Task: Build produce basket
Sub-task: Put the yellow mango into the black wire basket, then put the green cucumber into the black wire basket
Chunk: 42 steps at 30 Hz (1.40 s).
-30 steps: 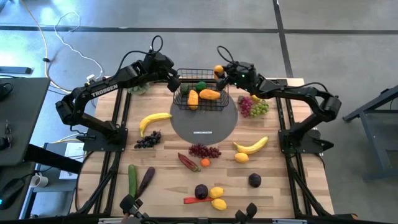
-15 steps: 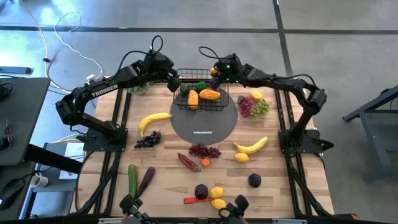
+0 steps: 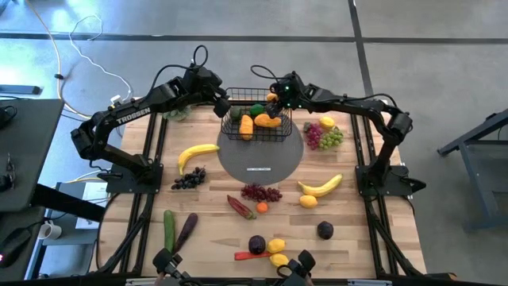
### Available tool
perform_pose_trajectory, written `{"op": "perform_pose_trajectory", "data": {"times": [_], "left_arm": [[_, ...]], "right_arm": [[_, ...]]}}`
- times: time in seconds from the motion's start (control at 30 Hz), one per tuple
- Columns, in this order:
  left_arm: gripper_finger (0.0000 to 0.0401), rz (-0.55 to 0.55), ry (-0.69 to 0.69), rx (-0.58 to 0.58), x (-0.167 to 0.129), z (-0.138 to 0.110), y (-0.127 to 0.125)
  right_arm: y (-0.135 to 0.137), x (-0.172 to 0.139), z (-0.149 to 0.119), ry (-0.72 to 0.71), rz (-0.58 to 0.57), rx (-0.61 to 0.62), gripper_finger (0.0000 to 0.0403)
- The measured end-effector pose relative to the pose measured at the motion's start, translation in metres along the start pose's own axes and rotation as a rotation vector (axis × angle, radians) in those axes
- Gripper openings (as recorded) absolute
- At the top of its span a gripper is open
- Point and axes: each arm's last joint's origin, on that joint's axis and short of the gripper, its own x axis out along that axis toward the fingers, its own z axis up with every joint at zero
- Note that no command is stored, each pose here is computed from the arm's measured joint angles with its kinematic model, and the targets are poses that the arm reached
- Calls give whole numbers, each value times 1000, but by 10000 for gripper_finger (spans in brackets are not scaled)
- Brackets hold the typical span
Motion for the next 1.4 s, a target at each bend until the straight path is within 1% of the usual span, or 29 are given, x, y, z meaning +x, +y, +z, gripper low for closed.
{"op": "perform_pose_trajectory", "data": {"times": [0.17,0.43,0.63,0.8,0.9,1.07,1.27,1.4], "left_arm": [[284,0,0,0,0,0,0],[284,-1,0,0,0,0,0],[284,-5,16,2,0,-2,-1],[284,-13,116,-30,-1,-11,-2],[284,-24,177,-24,-2,-17,-6],[284,-58,278,12,-7,-27,-20],[284,-78,405,-18,-15,-39,-35],[284,-107,483,-14,-21,-46,-45]], "right_arm": [[-1,3,-3,20,-20,6,213],[-1,3,-3,22,-23,23,261],[-1,1,-3,21,-34,22,270],[-1,-9,3,-8,-29,20,271],[-1,-17,8,-36,-25,20,271],[-1,-26,12,-59,-21,-1,271],[-1,-31,14,-73,-22,-3,271],[-1,-38,17,-90,-21,-20,271]]}}
